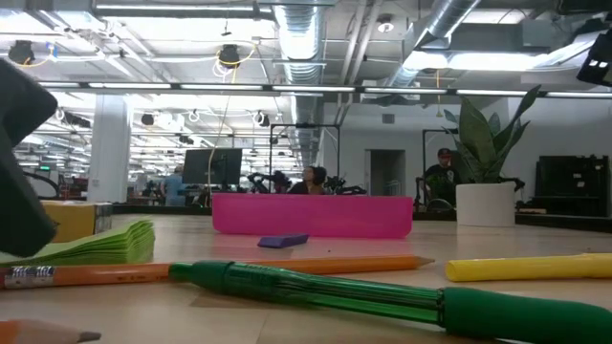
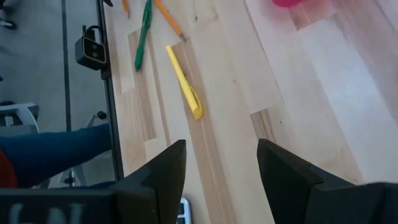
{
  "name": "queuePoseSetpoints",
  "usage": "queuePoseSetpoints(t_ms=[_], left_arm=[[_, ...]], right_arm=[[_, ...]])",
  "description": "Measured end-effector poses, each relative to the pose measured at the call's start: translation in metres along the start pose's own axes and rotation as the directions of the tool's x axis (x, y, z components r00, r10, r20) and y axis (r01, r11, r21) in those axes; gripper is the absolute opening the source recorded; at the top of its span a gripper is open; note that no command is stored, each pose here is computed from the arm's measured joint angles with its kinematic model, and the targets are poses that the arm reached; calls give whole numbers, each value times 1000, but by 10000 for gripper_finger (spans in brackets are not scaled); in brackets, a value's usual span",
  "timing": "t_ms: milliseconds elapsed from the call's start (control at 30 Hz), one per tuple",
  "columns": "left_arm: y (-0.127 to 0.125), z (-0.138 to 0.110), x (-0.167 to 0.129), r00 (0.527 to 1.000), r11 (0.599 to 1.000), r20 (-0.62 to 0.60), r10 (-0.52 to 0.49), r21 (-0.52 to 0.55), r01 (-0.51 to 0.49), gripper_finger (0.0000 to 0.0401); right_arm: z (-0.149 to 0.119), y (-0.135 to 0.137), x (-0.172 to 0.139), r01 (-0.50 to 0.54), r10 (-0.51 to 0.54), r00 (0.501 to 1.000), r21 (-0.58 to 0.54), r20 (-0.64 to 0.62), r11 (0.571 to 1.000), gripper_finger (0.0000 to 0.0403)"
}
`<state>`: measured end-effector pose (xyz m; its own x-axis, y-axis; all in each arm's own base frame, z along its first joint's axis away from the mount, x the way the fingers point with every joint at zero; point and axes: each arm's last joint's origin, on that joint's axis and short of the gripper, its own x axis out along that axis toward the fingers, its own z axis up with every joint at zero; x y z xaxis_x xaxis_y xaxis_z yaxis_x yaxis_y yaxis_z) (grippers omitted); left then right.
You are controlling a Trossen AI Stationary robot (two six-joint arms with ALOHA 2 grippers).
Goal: Pack school essentials
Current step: Put the left orange pencil into the supply box
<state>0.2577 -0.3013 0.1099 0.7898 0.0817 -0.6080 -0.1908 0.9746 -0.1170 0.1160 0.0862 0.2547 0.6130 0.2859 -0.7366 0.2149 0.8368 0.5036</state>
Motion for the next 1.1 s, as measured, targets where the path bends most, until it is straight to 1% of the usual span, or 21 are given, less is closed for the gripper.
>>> queuePoseSetpoints(t_ms=[100,167,267,367,433,500,700,767,900,1100], left_arm=[[-1,-3,4,1000,1000,-2,-10,24,10,224],[-3,-11,11,1000,998,-11,-23,54,23,224],[-9,-13,19,1000,997,11,-14,76,13,224],[-13,-15,25,1000,995,4,23,94,-23,217],[-15,-18,28,999,995,-21,30,91,-28,197],[-15,-21,30,998,996,-44,35,78,-32,163],[-8,-25,30,992,996,-87,87,21,-86,25],[-8,-25,29,991,997,-102,83,15,-82,13],[-7,-23,30,991,997,-110,81,3,-81,16],[-8,-4,31,986,996,-146,80,-29,-86,7]], right_arm=[[0,0,0,3,-3,1000,-1,-3,1000,205],[-1,-1,0,6,-6,1000,8,-6,1000,205],[-1,-1,0,8,-8,1000,13,-7,1000,205],[-1,-1,0,13,-13,1000,12,-11,1000,205],[-1,-2,0,15,-14,1000,15,-12,1000,205],[-1,-2,0,14,-14,1000,16,-12,1000,205],[-1,-2,0,16,-16,1000,14,-13,1000,205],[-1,-2,0,16,-16,1000,14,-14,1000,205],[-1,-2,0,16,-16,1000,7,-14,1000,205],[-1,-2,0,16,-16,1000,1,-14,1000,205]])
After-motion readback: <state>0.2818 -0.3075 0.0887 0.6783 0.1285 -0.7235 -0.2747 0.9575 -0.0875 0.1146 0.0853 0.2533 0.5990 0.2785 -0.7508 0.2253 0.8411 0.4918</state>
